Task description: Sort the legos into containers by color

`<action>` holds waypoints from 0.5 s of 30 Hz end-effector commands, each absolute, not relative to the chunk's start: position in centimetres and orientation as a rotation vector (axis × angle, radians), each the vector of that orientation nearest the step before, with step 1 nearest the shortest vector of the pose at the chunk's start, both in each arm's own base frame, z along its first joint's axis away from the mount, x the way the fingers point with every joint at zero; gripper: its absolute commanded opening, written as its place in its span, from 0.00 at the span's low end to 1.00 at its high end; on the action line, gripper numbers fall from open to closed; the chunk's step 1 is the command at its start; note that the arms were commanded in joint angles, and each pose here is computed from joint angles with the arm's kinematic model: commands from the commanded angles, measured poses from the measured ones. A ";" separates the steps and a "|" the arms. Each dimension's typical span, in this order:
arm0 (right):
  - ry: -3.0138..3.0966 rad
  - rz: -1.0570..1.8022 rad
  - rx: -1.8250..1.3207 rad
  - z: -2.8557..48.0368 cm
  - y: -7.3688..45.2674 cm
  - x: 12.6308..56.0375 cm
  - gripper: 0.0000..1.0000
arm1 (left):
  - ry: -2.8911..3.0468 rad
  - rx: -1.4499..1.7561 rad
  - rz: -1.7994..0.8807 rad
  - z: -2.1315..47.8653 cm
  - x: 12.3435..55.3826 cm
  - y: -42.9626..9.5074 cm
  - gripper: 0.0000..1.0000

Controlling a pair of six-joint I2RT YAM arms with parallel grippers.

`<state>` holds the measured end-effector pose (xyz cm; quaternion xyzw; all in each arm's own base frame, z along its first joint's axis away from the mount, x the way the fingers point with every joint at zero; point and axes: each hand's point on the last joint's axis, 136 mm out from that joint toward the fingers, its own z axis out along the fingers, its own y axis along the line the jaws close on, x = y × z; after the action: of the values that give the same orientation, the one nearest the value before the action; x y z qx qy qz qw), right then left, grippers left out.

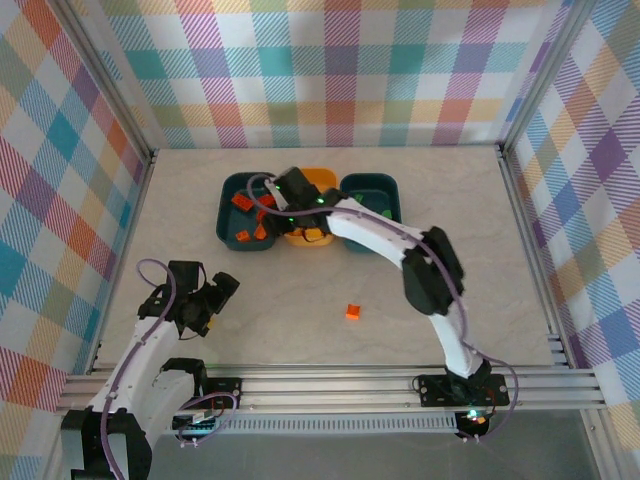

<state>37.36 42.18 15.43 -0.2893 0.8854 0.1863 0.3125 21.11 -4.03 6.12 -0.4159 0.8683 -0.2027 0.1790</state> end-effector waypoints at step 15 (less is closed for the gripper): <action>2.793 0.148 -0.105 6.0 24.8 22.2 0.69 | 2.501 -0.928 -0.697 4.8 24.8 -9.9 1.00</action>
<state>23.83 24.23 5.32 -0.0800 0.9783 0.0341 0.1880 22.15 -7.40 3.45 -0.3649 0.8926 -0.2078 0.1642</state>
